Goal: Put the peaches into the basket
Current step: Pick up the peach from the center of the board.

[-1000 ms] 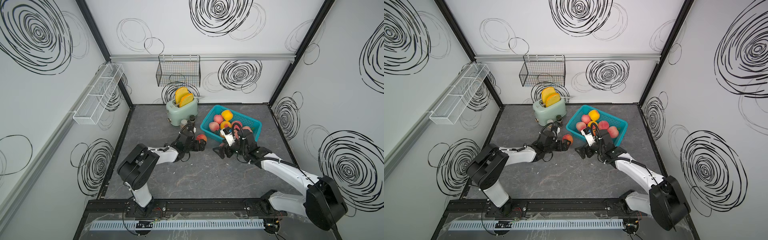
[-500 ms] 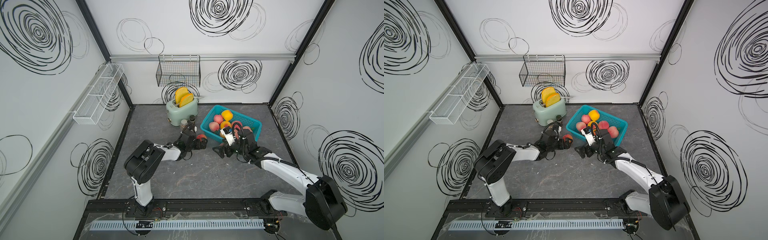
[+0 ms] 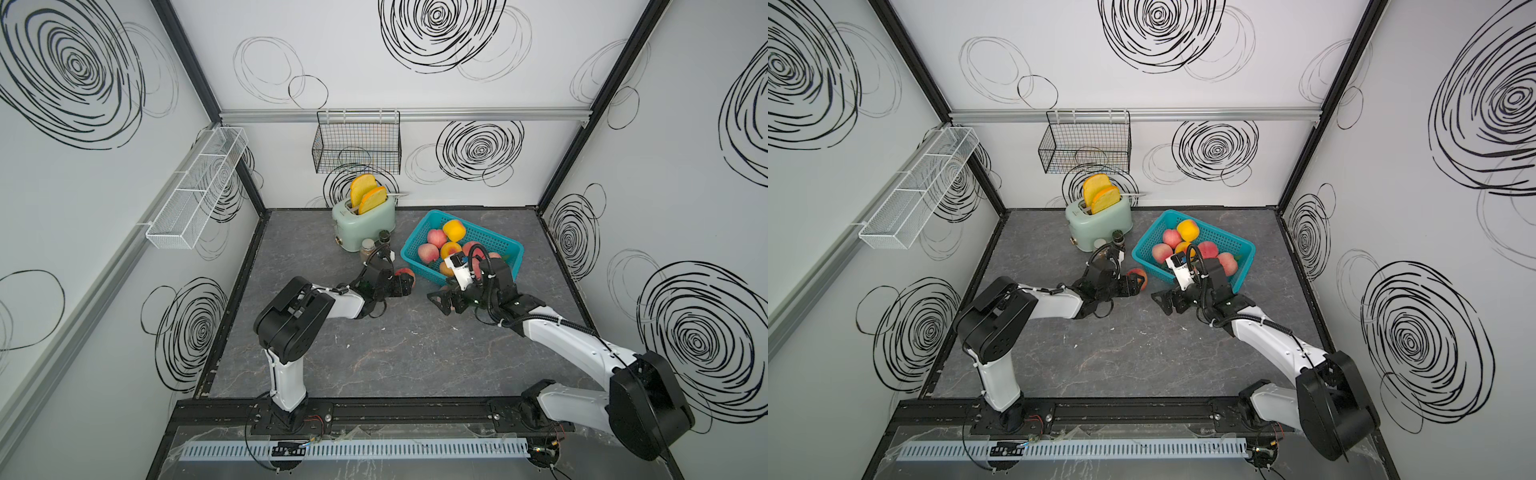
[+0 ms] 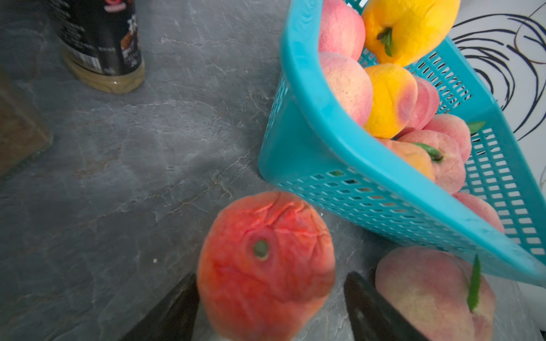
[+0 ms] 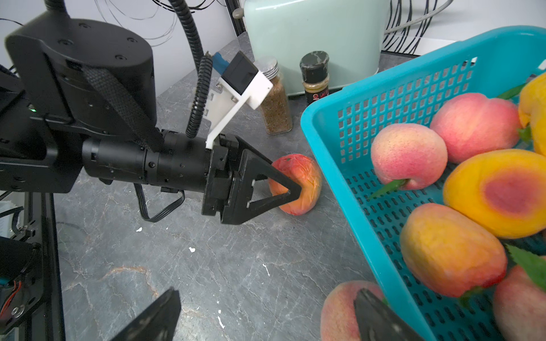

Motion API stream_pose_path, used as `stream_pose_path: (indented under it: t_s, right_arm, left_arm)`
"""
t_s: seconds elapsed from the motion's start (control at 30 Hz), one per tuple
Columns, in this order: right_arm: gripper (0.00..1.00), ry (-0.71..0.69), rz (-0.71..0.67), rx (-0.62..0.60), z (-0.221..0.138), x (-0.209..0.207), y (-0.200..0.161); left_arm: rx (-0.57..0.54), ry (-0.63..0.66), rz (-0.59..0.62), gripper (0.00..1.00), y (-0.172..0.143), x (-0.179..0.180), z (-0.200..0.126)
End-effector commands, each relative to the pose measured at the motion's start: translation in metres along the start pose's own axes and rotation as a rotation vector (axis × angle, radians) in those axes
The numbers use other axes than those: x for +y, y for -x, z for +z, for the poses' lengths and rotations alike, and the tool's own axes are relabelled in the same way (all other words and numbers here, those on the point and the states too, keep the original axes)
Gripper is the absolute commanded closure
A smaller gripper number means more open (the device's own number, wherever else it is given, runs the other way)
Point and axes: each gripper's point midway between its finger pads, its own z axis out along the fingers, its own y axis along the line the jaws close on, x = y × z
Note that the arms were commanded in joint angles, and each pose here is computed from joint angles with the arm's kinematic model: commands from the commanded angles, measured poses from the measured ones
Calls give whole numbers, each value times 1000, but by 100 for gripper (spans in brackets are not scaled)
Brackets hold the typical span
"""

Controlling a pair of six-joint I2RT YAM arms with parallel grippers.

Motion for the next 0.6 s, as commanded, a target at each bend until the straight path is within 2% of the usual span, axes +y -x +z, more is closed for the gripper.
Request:
stream_pose_path:
  t_s: [0.0,0.23,0.57]
  right_arm:
    - [5,20,-3,-22,-3,2,3]
    - [5,12,4,-22,-4,0,3]
    - [5,2,3,-25,-9,1,3]
  left_arm:
    - [-45,-14,-6,27,13,-2,5]
    - [-47,-12,3,35,14,-2,-1]
    - [-44,-15,10,38,9,-5,-23]
